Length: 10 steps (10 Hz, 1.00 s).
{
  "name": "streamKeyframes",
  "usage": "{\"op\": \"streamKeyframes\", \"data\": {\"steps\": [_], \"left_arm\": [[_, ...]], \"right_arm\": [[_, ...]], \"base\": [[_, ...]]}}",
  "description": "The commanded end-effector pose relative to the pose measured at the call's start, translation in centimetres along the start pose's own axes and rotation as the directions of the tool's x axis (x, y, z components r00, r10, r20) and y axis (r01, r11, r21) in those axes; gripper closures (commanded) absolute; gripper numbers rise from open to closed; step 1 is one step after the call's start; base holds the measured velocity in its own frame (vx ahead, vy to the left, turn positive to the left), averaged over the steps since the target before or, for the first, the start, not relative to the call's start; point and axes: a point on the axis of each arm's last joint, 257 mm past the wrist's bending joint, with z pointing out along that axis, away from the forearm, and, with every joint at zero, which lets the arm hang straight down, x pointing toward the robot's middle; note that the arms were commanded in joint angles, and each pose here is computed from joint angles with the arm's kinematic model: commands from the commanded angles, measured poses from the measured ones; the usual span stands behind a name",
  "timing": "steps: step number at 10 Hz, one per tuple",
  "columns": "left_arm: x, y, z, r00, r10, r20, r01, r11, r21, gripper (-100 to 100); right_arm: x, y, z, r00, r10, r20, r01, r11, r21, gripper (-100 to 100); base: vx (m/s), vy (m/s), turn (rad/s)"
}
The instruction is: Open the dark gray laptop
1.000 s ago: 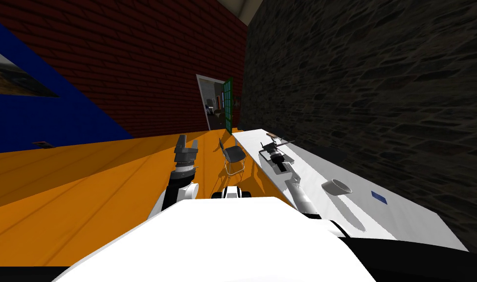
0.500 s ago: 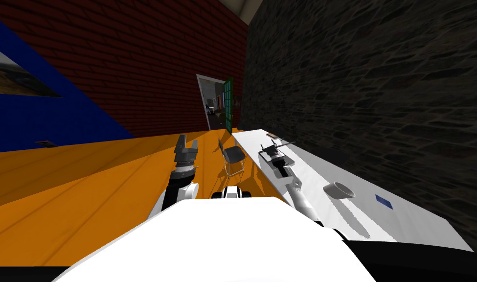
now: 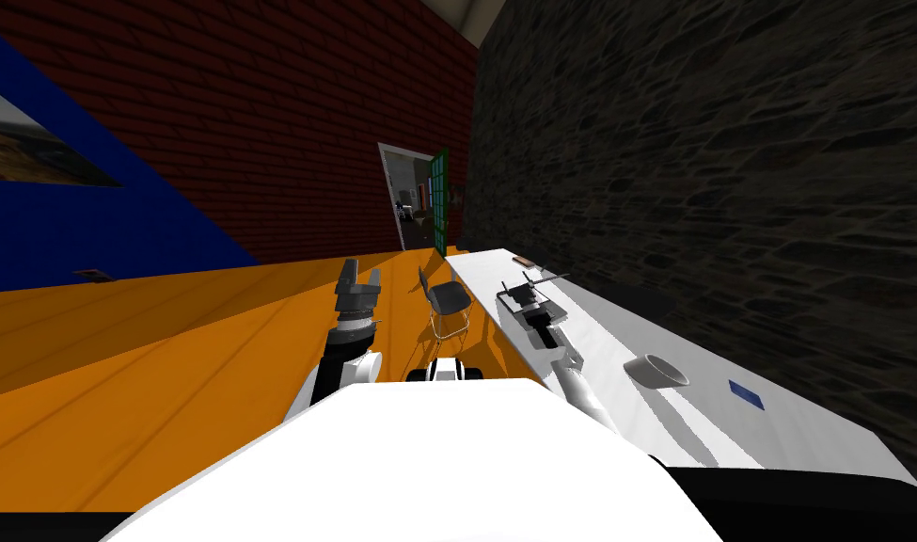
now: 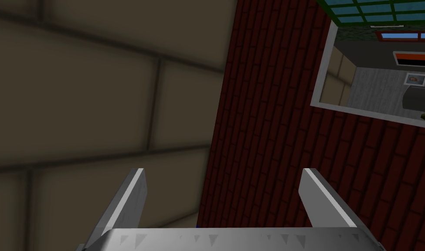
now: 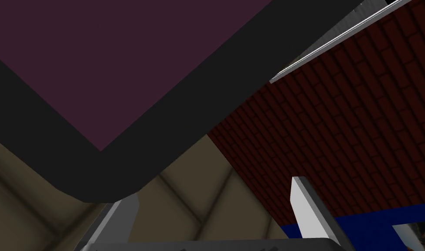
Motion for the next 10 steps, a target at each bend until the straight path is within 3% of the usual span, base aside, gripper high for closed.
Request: {"op": "streamKeyframes", "data": {"steps": [1, 4, 5, 8, 9, 10], "left_arm": [[0.0, 0.0, 0.0, 1.0, 0.0, 0.0, 0.0, 1.0, 0.0, 0], [0.0, 0.0, 0.0, 1.0, 0.0, 0.0, 0.0, 1.0, 0.0, 0], [0.0, 0.0, 0.0, 1.0, 0.0, 0.0, 0.0, 1.0, 0.0, 0], [0.0, 0.0, 0.0, 1.0, 0.0, 0.0, 0.0, 1.0, 0.0, 0], [0.0, 0.0, 0.0, 1.0, 0.0, 0.0, 0.0, 1.0, 0.0, 0], [0.0, 0.0, 0.0, 1.0, 0.0, 0.0, 0.0, 1.0, 0.0, 0]], "right_arm": [[-0.4, 0.3, -1.0, 0.999, -0.027, 0.022, 0.027, 1.0, 0.0, -100], [-0.9, 0.6, -2.2, 0.997, -0.06, 0.047, 0.06, 0.998, 0.001, -100], [-0.8, 0.5, -2.0, 0.998, -0.052, 0.04, 0.052, 0.999, 0.001, -100], [-0.7, -1.4, -2.0, 0.997, -0.081, -0.001, 0.081, 0.995, 0.064, -100], [-0.7, -1.2, -2.0, 0.996, -0.092, -0.002, 0.092, 0.994, 0.057, -100], [-0.4, -2.3, -2.1, 0.995, -0.096, -0.029, 0.098, 0.991, 0.093, -100]], "base": [[0.017, -0.028, 0.011], [0.023, -0.033, 0.01], [0.01, -0.016, 0.001], [-0.041, -0.075, 0.263], [-0.054, -0.076, 0.177], [-0.05, -0.067, 0.296]]}}
